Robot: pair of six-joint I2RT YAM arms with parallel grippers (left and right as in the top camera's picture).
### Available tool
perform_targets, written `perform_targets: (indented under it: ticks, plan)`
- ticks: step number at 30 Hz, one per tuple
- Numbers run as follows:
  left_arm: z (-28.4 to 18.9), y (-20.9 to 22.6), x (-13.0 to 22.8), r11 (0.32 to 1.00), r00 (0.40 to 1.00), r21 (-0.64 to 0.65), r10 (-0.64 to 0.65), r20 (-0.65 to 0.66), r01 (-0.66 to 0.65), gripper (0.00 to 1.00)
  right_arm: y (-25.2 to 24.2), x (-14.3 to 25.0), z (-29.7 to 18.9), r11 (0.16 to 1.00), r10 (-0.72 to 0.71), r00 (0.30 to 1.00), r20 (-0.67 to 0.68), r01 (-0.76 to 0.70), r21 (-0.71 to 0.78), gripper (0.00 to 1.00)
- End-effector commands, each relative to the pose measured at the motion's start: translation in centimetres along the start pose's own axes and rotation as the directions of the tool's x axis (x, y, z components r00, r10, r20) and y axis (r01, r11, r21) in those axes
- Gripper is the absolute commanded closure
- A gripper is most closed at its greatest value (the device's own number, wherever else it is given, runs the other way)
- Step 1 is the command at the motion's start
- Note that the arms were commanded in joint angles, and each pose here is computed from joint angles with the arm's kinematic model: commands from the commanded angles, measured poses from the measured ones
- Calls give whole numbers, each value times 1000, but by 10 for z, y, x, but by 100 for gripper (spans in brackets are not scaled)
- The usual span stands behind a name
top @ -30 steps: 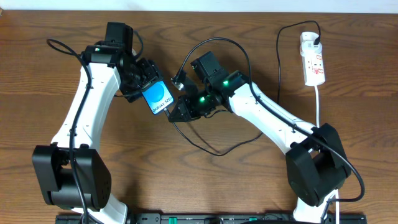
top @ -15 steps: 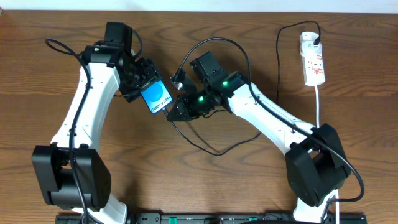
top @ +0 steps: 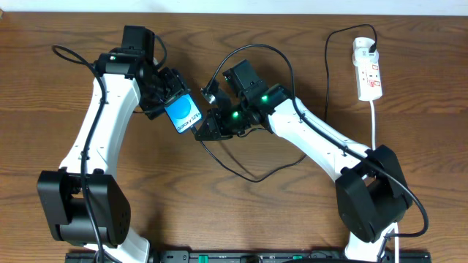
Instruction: Plug charger to phone and switch on socket
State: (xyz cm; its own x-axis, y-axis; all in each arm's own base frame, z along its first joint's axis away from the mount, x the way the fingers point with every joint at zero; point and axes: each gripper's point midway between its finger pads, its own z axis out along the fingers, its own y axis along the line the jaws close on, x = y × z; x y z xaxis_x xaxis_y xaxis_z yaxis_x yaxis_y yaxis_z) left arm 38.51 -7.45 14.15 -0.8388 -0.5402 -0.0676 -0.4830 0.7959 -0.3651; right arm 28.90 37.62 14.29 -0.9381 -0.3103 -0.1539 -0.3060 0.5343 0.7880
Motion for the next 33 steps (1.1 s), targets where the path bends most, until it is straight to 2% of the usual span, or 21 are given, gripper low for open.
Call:
perform_targets:
  ticks: [1, 14, 15, 20, 28, 33]
  plan:
    - [-9, -10, 7, 999, 1000, 36, 8, -17, -7, 93, 5, -16, -14, 999, -16, 997, 82, 13, 29, 99]
    - [-9, -10, 7, 999, 1000, 36, 8, -16, -7, 93, 4, -17, -14, 999, -35, 995, 89, 31, 41, 98]
    - [-9, -10, 7, 999, 1000, 37, 8, -16, -7, 93, 3, -17, -14, 998, -41, 995, 86, 38, 42, 96]
    - [-9, -10, 7, 999, 1000, 36, 7, -16, -7, 92, 2, -15, -14, 997, -60, 995, 76, 56, 47, 70]
    - [-9, -10, 7, 999, 1000, 36, 8, -16, -7, 93, -2, -12, -16, 996, -79, 995, 63, 75, 56, 63]
    - [-9, -10, 7, 999, 1000, 36, 8, -16, -7, 93, 2, -16, -34, 992, -126, 989, 82, 123, 40, 59]
